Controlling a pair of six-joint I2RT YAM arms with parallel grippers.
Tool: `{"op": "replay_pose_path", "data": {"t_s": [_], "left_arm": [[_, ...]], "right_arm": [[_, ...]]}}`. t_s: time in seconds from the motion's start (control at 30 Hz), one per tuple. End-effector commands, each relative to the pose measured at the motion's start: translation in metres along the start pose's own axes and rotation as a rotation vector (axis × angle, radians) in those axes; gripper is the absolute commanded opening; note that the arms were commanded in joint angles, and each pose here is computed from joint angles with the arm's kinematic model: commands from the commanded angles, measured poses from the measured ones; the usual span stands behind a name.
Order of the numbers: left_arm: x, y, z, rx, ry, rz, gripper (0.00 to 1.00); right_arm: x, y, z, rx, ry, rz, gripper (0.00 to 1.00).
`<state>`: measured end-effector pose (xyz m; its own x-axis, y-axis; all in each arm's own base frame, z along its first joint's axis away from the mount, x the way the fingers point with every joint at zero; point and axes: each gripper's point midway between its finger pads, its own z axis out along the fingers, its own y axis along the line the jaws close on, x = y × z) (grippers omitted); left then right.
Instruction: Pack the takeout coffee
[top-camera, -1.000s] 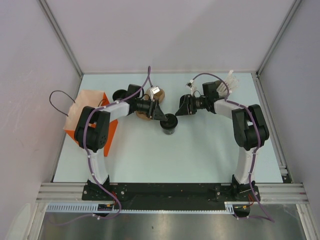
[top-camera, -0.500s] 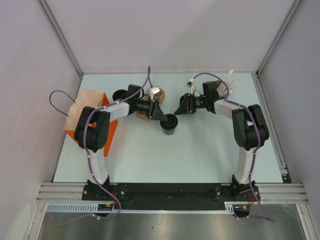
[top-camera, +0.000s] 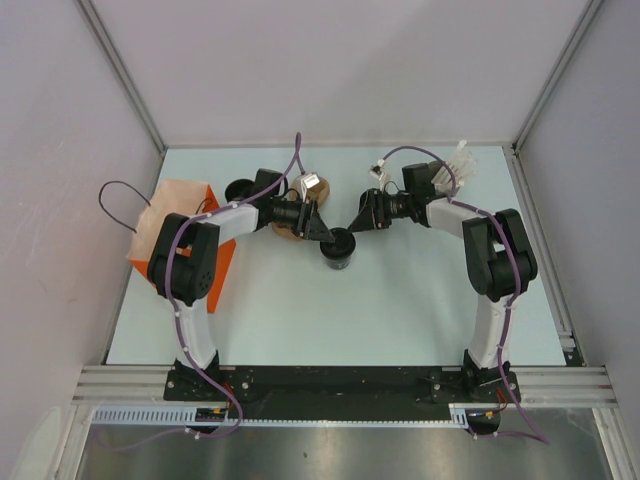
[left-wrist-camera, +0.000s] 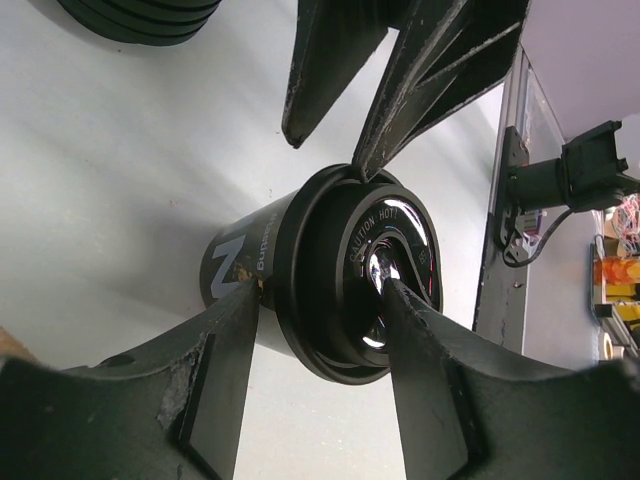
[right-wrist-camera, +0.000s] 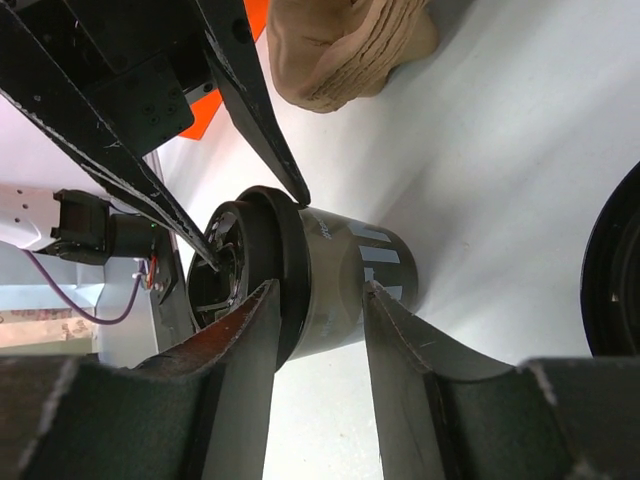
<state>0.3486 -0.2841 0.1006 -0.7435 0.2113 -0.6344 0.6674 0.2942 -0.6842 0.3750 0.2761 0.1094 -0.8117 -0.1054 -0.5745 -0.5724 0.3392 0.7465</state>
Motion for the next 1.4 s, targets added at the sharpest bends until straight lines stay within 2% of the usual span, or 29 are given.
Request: {"op": "replay_pose_path", "data": {"t_s": [0.0,0.47,0.83,1.2,1.37], "left_arm": [[0.02,0.026,0.001,-0.144,0.046,0.002,0.56],[0.022,0.033,-0.005,-0.244,0.078,0.038,0.55],[0.027,0.032,-0.011,-0.28,0.095,0.068,0.55],[0.03,0.035,-0.011,-0.296,0.106,0.071,0.55],[0.027,0.033,-0.013,-0.306,0.097,0.092,0.55]], "right_arm": [[0.001,0.004,0.007,0.037,0.033,-0.062,0.41],[0.044,-0.027,0.011,0.191,0.175,-0.083,0.31],[0.091,-0.053,0.02,0.311,0.325,-0.104,0.29],[0.099,-0.059,0.018,0.372,0.352,-0.105,0.29],[0.066,-0.037,0.014,0.313,0.25,-0.131,0.34]]}}
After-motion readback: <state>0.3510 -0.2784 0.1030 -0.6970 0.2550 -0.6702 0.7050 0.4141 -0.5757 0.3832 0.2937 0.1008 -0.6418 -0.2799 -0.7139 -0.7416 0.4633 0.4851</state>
